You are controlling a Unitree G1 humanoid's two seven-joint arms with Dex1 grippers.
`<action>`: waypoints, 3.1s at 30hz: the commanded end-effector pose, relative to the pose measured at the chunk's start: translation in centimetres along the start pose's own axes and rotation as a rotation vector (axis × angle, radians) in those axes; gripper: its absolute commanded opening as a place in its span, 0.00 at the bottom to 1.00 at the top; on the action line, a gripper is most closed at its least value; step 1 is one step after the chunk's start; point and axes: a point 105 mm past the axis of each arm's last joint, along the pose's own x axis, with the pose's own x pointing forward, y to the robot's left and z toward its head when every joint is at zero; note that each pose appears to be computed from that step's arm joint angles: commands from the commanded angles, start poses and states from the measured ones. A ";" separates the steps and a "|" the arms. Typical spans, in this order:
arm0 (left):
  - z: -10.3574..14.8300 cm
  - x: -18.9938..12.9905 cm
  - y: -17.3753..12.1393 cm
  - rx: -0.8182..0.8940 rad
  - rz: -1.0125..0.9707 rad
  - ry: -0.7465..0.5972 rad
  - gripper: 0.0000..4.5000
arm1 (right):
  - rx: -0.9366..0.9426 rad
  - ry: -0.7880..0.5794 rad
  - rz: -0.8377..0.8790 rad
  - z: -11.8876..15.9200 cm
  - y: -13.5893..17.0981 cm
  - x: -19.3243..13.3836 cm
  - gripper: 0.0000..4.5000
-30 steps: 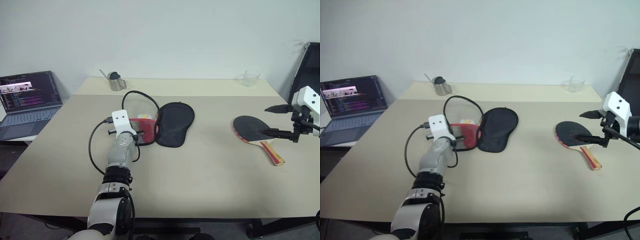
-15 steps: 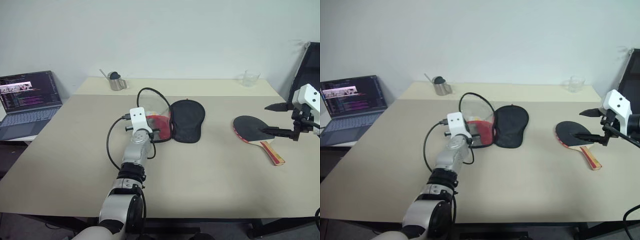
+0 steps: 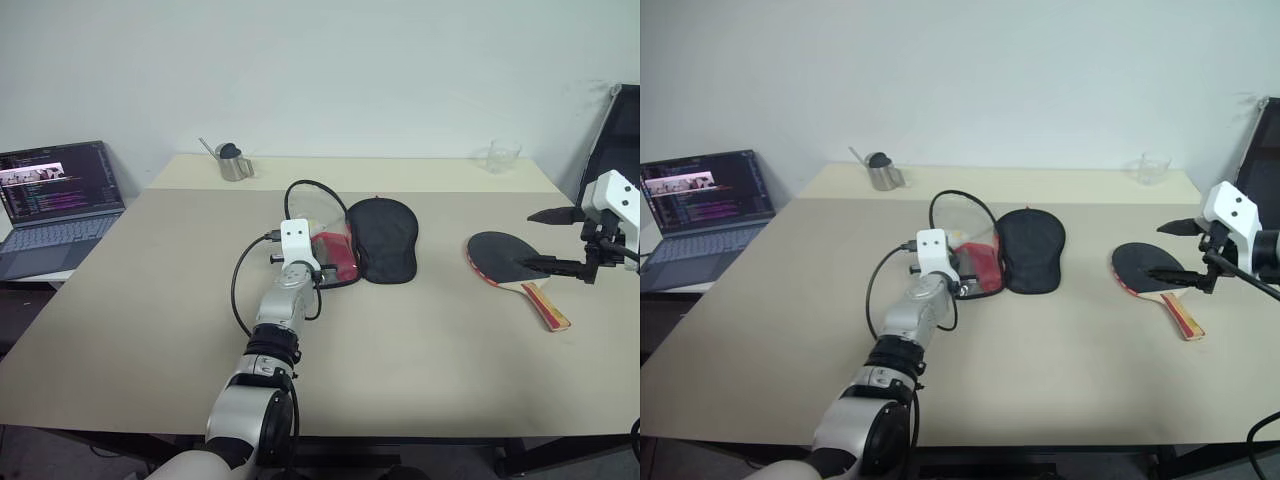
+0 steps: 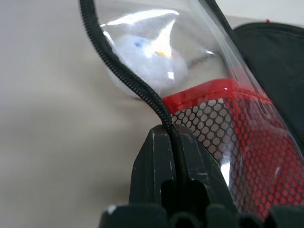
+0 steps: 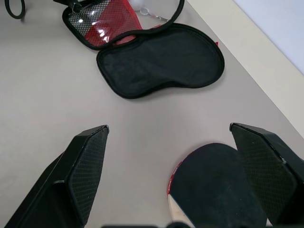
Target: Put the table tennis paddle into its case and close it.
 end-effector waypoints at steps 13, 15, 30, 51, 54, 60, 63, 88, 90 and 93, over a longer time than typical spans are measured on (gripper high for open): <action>3.5 -1.7 2.4 0.133 -0.083 -0.094 0.87 | 0.083 0.110 -0.221 -2.5 -2.0 0.4 1.00; 4.5 -2.4 3.0 0.182 -0.165 -0.114 0.87 | 0.151 0.168 -0.302 -3.9 -2.6 0.3 1.00; 9.8 -12.1 4.6 0.423 -0.977 -0.130 0.87 | 0.685 0.430 -0.613 -13.3 -0.9 1.6 1.00; 8.7 -12.9 4.2 0.428 -1.010 -0.107 0.88 | 0.881 0.244 -0.644 -11.6 -1.0 6.9 0.23; 8.6 -12.9 4.3 0.428 -1.006 -0.107 0.88 | 0.887 0.167 -0.656 -9.5 -2.2 7.0 0.23; 8.5 -12.9 4.4 0.429 -0.991 -0.103 0.88 | 0.903 0.030 -0.730 -5.5 -5.0 7.1 0.23; 8.4 -12.9 4.3 0.428 -0.989 -0.102 0.88 | 0.892 -0.025 -0.720 -3.0 -5.5 8.5 0.23; 6.3 -14.2 2.6 0.406 -0.985 -0.057 0.88 | 0.904 -0.136 -0.581 5.0 -0.4 24.3 0.23; 6.2 -14.3 2.5 0.405 -0.986 -0.056 0.88 | 0.901 -0.124 -0.595 4.6 -0.4 24.2 0.23; 6.1 -14.4 2.3 0.405 -0.987 -0.053 0.88 | 0.887 -0.113 -0.609 4.1 -0.5 24.2 0.23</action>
